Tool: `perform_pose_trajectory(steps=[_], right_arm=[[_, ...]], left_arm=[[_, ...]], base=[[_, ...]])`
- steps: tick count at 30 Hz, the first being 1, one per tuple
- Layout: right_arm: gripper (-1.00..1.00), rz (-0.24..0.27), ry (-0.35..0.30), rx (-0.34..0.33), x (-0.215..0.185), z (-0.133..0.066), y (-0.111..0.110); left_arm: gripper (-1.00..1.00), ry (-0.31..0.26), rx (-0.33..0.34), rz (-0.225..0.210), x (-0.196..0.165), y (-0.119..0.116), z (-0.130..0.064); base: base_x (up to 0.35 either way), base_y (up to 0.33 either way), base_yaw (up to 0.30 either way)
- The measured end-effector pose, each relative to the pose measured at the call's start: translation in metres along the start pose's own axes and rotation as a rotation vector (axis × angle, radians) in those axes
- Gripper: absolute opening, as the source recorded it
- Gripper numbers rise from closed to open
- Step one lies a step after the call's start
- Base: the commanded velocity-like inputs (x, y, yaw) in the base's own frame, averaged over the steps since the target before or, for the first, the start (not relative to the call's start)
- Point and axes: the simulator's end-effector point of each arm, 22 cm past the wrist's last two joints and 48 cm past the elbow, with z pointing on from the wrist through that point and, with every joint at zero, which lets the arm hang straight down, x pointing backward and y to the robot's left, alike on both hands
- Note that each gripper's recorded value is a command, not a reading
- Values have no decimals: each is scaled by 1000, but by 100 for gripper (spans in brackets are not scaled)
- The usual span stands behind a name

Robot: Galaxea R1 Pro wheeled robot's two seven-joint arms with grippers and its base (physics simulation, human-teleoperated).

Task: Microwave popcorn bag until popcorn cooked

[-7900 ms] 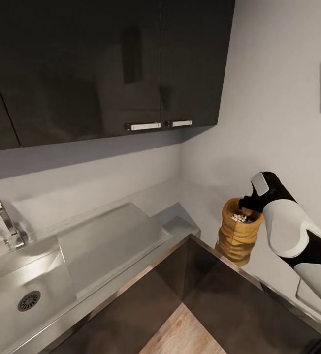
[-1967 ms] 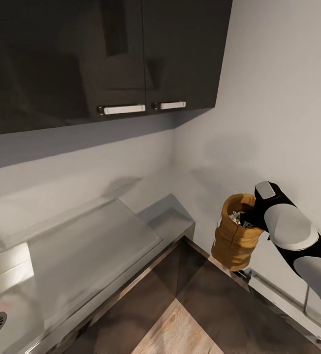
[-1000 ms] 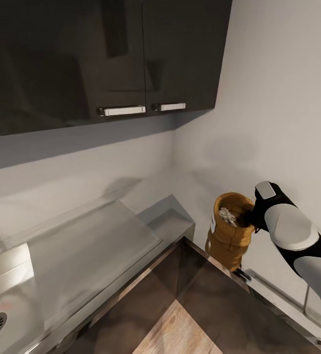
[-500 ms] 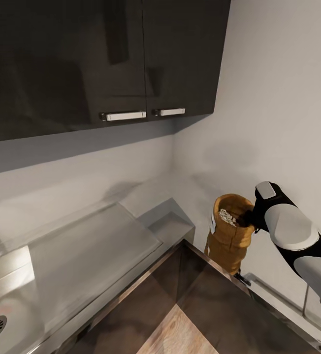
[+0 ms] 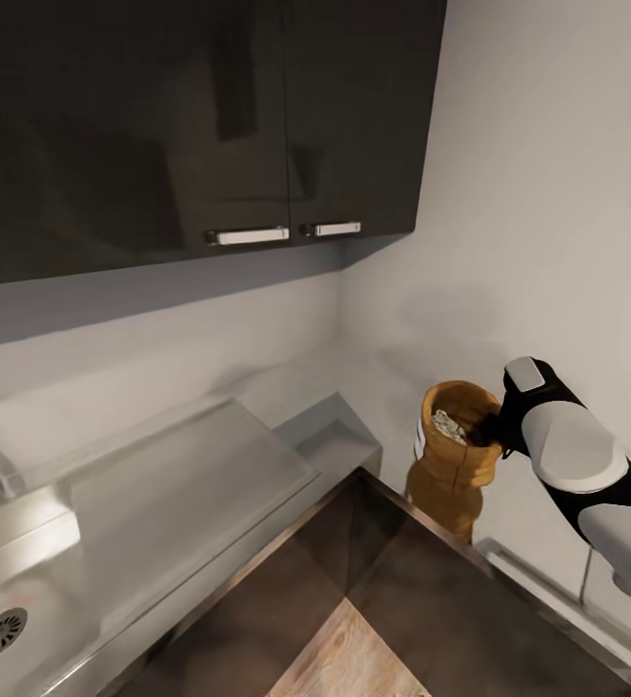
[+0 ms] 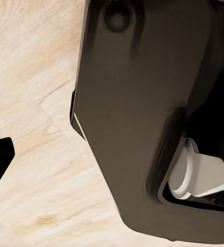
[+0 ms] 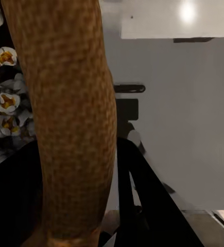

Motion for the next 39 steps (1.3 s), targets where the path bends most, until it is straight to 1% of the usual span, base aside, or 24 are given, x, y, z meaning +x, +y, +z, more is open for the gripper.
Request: perform_pose_trajectory(steps=[10,18,23,39], right_arm=[[-100,6,-11,-10,-3,-9,-2],[-100,7,-13,-11,-4,-10,-3],[-100,8,-14,-10,-4,-10,-4],[-100,9,-16,-7,-5,-11,-6]], left_arm=[[100,-16,3,-2,-6,-1,0],[100,-17,2,-2,-7,-1,0],[100,-17,3,-1,-7,-1,0],[100,-18,3,-1,-7,-1,0]], base=[[-334,15,0],[-285,186,-10],[-115,93,-230],[-3,2,-277]])
